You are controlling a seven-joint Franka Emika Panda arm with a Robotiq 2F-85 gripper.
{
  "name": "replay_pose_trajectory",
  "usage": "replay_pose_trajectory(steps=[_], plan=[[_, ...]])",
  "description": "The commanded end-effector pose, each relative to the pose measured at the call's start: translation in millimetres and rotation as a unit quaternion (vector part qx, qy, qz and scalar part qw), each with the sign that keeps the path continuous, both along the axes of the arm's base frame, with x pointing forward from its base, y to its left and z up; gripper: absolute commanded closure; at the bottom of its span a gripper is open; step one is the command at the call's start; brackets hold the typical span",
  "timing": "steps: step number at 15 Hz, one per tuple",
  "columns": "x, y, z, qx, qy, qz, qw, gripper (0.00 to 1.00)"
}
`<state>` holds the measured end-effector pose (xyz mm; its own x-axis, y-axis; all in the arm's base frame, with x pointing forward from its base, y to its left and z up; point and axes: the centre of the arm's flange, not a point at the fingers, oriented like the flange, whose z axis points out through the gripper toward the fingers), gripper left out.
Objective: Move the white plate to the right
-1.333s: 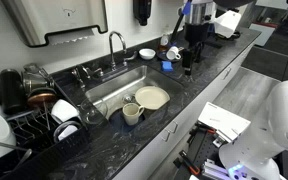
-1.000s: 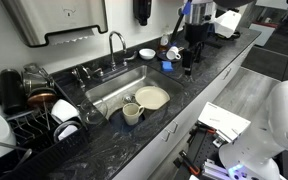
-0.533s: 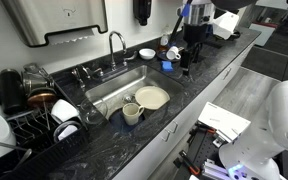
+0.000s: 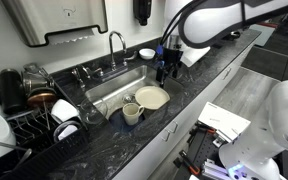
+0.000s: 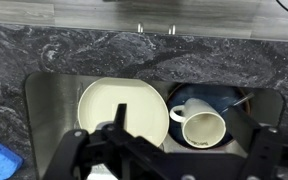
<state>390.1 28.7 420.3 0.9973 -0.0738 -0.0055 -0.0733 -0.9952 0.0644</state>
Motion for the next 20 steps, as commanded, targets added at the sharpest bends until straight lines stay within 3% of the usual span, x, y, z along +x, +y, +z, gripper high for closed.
replay_pose_trajectory(steps=[1, 4, 9, 13, 20], plan=[[34, 13, -47, 0.031, 0.008, -0.066, 0.9973, 0.00], [50, 19, -81, 0.045, -0.006, -0.062, 0.9970, 0.00], [66, 25, -138, 0.052, -0.023, 0.037, 0.9977, 0.00], [73, 14, -177, 0.043, -0.033, 0.121, 0.9913, 0.00], [91, -13, -220, 0.050, -0.061, 0.172, 0.9820, 0.00]])
